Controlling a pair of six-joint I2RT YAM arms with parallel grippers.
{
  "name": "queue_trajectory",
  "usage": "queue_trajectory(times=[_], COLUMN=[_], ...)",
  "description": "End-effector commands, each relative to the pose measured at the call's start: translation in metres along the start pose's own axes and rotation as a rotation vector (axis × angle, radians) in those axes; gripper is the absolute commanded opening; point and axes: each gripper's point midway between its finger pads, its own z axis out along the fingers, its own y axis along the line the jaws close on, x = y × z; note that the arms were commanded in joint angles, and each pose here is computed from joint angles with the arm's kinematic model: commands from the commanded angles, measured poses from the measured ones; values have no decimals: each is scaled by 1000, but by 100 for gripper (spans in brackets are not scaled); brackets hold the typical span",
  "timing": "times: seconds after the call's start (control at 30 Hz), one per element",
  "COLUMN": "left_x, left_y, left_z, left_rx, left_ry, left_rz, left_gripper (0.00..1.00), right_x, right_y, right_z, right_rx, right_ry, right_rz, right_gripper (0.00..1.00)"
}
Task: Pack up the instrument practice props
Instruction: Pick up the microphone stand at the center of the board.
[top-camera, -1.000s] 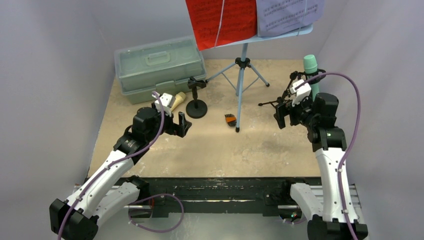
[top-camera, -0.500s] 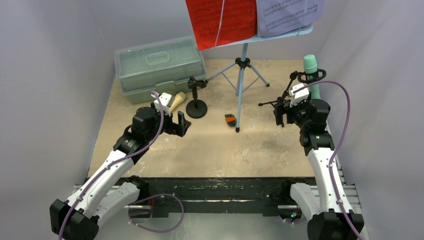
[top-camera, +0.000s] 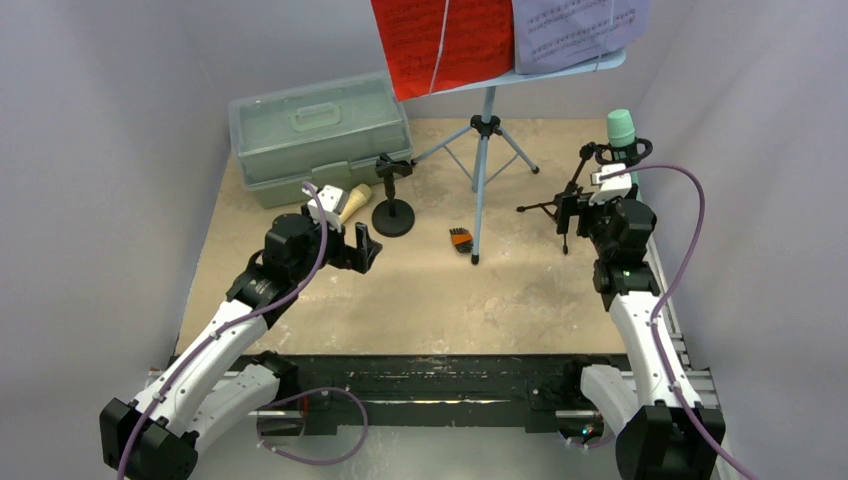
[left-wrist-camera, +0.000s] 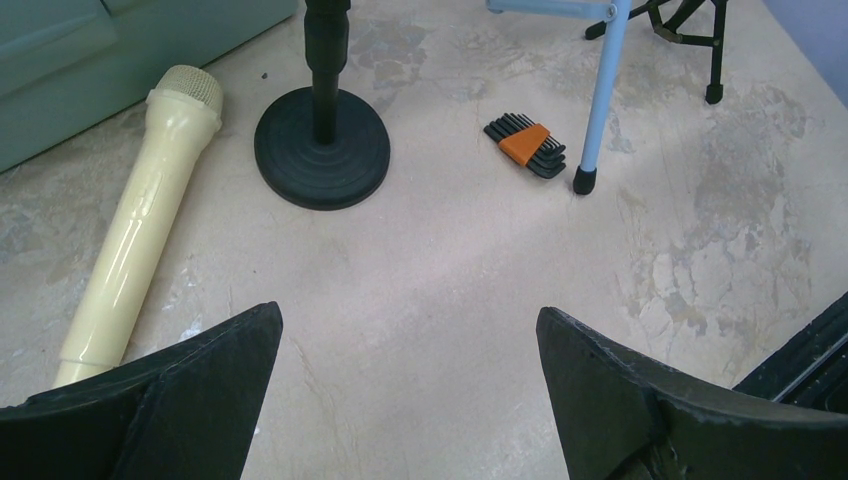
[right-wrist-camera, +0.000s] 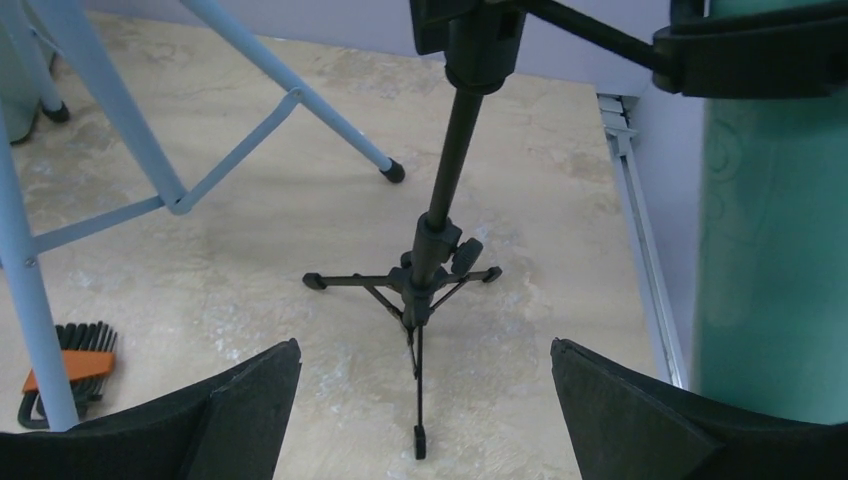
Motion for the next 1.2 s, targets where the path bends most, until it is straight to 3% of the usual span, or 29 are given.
queue_trajectory(times=[0.0,0.47,0.77,1.17], left_x=[-8,-8,-8,-8], left_y=[1,2,3,3], left_z=[0,-1,0,0], left_rx=[2,5,3,2], left_ry=[-24,-24,-25,-23], left_rz=[9,5,3,0], left_gripper=[99,99,99,99], right_x=[-15,-15,-25,-17], right_y=[-21,-44,-20,-5], right_z=[6,18,39,60], right_rx=[123,246,103,92], right_ry=[-69,-86,-144,-193], right_rz=[45,50,4,12], right_gripper=[99,98,94,89])
